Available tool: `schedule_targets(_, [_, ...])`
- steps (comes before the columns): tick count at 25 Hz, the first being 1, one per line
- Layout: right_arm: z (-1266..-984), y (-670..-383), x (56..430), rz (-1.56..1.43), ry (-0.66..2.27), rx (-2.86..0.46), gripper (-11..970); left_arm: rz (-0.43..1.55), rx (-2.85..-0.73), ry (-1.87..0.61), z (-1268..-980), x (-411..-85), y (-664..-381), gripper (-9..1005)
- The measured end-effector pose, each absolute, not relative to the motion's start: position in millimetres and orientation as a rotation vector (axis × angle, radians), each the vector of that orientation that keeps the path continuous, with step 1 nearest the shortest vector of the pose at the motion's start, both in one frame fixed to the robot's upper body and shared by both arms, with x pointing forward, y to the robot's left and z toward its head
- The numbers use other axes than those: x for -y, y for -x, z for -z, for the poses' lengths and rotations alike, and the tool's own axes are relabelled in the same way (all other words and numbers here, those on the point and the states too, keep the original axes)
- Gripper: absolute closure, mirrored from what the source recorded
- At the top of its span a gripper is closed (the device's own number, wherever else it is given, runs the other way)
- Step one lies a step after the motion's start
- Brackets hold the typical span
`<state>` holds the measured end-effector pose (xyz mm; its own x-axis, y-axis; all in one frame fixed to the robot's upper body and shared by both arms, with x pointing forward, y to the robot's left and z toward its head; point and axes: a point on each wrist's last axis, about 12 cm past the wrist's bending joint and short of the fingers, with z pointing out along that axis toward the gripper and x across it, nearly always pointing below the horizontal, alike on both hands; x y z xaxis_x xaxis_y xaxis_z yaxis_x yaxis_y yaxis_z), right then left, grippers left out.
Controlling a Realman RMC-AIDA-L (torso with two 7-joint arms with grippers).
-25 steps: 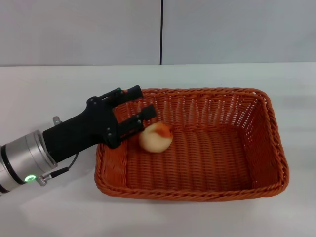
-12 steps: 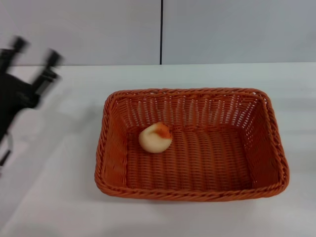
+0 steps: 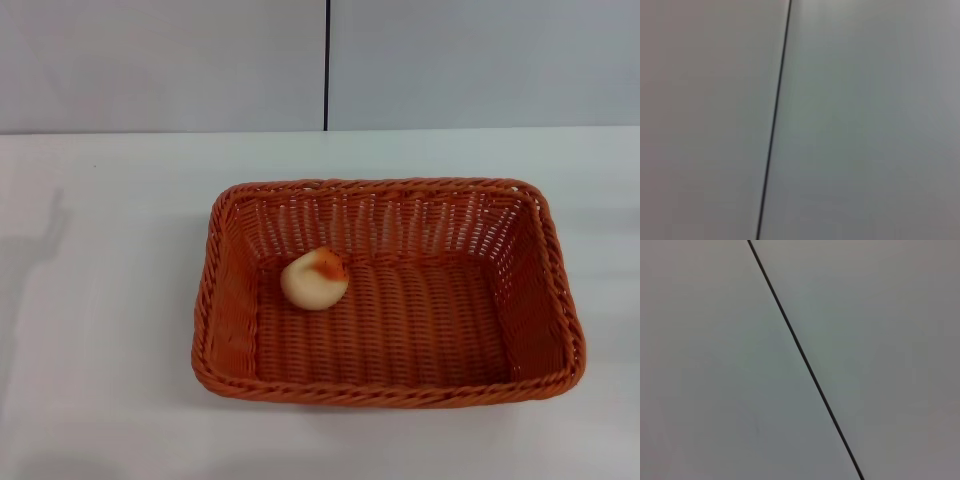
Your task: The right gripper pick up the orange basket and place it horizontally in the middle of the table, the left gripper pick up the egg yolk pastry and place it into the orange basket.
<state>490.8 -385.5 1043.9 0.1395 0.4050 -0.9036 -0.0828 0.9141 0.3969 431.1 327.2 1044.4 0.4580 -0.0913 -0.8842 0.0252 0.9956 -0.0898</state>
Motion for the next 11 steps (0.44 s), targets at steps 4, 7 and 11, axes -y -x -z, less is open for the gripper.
schedule_targets(4, [-1044.6, -487.4, 386.2, -0.361, -0.278, -1.376, 526, 0.063, -1.108, 0.080, -1043.2, -328.3, -434.4, 137])
schedule_targets(7, [-1045.3, -483.2, 387.4, -0.361, -0.275, -1.362, 526, 0.063, -1.119, 0.082, -1042.4, -328.1, -436.4, 137])
schedule_targets(11, [-1046.6, -477.0, 393.1, -0.342, -0.298, -1.334, 526, 0.063, -1.120, 0.083, -1042.6, -328.0, -437.8, 137])
